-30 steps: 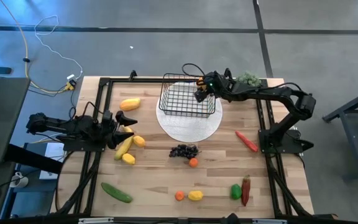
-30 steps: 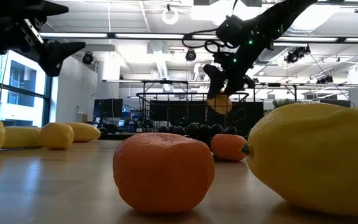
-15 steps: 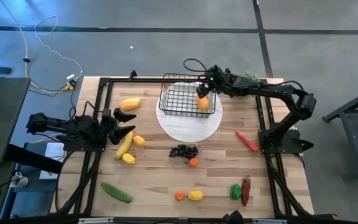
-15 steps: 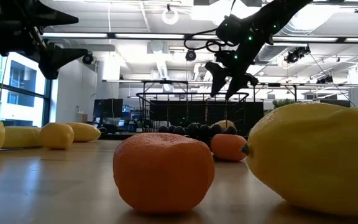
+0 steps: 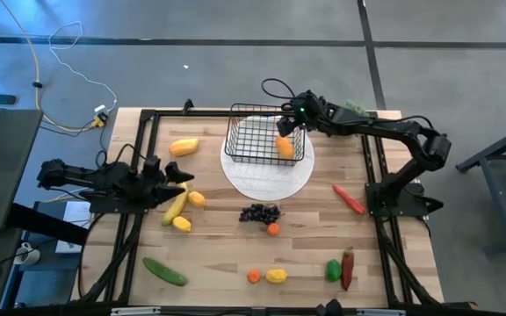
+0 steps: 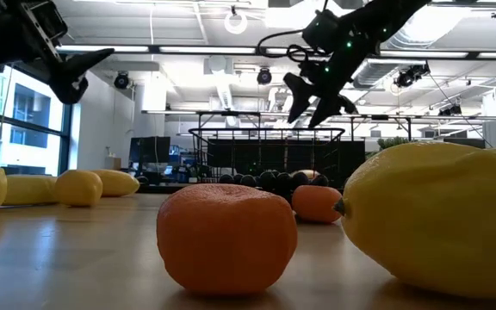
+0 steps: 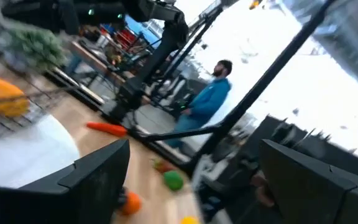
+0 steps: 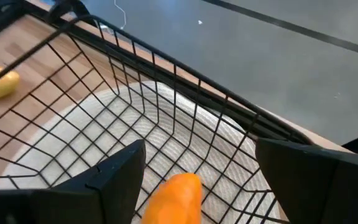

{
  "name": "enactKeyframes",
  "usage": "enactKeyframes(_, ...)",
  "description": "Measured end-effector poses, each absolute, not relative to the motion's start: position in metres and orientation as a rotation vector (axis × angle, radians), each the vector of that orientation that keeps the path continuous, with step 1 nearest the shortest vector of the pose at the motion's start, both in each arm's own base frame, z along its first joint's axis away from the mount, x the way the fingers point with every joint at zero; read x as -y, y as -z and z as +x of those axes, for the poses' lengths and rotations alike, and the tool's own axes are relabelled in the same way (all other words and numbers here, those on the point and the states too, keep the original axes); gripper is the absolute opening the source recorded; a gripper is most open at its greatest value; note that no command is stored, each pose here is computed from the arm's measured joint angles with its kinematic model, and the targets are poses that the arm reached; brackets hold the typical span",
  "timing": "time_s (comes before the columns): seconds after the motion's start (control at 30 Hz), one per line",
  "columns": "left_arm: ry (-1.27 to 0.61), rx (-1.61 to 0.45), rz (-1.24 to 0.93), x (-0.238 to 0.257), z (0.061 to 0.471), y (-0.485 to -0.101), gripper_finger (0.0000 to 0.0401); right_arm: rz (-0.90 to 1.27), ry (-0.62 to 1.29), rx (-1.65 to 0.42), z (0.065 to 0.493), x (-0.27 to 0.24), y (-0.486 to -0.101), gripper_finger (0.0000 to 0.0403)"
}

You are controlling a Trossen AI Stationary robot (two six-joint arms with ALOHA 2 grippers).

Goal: Build produce basket
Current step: Put the top left lemon into the mesh basket

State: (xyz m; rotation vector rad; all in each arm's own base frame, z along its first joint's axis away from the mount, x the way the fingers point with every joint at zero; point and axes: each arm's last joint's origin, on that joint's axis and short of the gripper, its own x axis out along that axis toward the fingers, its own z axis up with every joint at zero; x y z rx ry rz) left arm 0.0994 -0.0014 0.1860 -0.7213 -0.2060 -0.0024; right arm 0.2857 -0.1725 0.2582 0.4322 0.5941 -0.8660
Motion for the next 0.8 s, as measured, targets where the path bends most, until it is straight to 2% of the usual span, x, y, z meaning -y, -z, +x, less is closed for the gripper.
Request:
enactKeyframes(0.13, 0.006, 0.222, -0.808, 0.001, 0.099, -0.187, 0.0345, 0.422, 0.853, -0.565, 0.284, 0.168, -0.267, 0.0284)
enactKeyframes(0.3, -0.085, 0.319, -0.863, -0.003, 0.098, -0.192, 0.0345, 0.414, 0.816, -0.533, 0.284, 0.156, -0.278, 0.0284)
enactKeyframes(0.63, -0.109, 0.343, -0.642, -0.003, 0.092, -0.225, 0.0345, 0.445, 0.761, -0.469, 0.287, 0.12, -0.295, 0.0284)
enactKeyframes(0.8, -0.118, 0.236, -0.477, -0.002, 0.091, -0.247, 0.0345, 0.468, 0.715, -0.465, 0.294, 0.101, -0.295, 0.0284)
